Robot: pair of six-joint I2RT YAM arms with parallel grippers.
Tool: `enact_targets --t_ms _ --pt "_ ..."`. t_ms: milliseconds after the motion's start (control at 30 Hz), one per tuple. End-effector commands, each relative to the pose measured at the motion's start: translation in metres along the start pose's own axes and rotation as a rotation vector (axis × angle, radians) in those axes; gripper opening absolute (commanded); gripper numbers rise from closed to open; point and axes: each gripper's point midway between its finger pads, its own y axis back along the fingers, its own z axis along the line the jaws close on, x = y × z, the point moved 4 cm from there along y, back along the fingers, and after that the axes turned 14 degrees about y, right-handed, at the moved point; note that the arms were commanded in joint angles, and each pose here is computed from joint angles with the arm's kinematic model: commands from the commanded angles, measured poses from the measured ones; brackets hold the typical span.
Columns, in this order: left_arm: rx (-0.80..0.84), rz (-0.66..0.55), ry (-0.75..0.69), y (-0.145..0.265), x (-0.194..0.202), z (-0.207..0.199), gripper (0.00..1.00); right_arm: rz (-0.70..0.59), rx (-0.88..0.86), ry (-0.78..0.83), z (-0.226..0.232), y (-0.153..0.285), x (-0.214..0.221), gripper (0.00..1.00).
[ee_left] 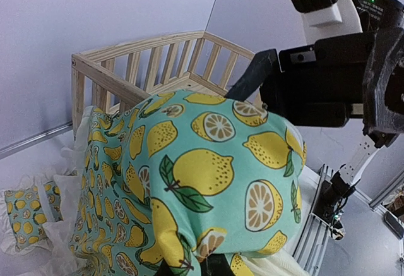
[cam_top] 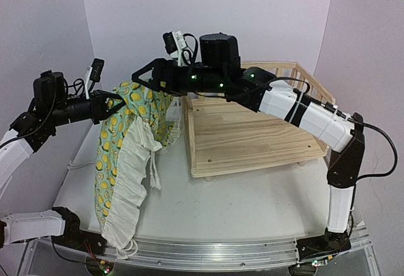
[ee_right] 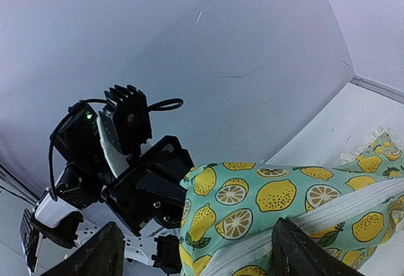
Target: Set up the pet bed
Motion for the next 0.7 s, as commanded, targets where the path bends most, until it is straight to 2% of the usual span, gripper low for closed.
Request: enact_targets --t_ms 0,133,233,333,533,600,667 --pt "0.080 -0.118 -0.087 0.015 -0.026 -0.027 0.00 -0.146 0.121 -0.002 0.015 0.021 -0.032 0.83" --pt "0.066 -0.131 -0.086 0.018 -0.026 -0.027 0.00 -0.171 0.221 -0.073 0.009 0.052 -0.031 0.95" --pt "0.074 -0.129 -0.083 0.018 -0.027 -0.028 0.00 -0.161 0.272 -0.154 0.004 0.066 -0.019 0.98" --pt "0.097 -0.119 -0.077 0.016 -0.029 -0.031 0.00 -0.153 0.231 -0.255 0.003 0.058 -0.009 0.98" --pt "0.155 -0.098 -0.068 0.014 -0.029 -0.040 0.00 -0.171 0.084 -0.356 0.012 0.019 -0.023 0.98" --pt "0.162 -0.099 -0.069 0.016 -0.029 -0.042 0.00 -0.171 0.065 -0.381 0.013 0.006 -0.022 0.97" --pt "0.167 -0.103 -0.068 0.018 -0.028 -0.045 0.00 -0.182 0.044 -0.382 0.017 -0.002 -0.026 0.90"
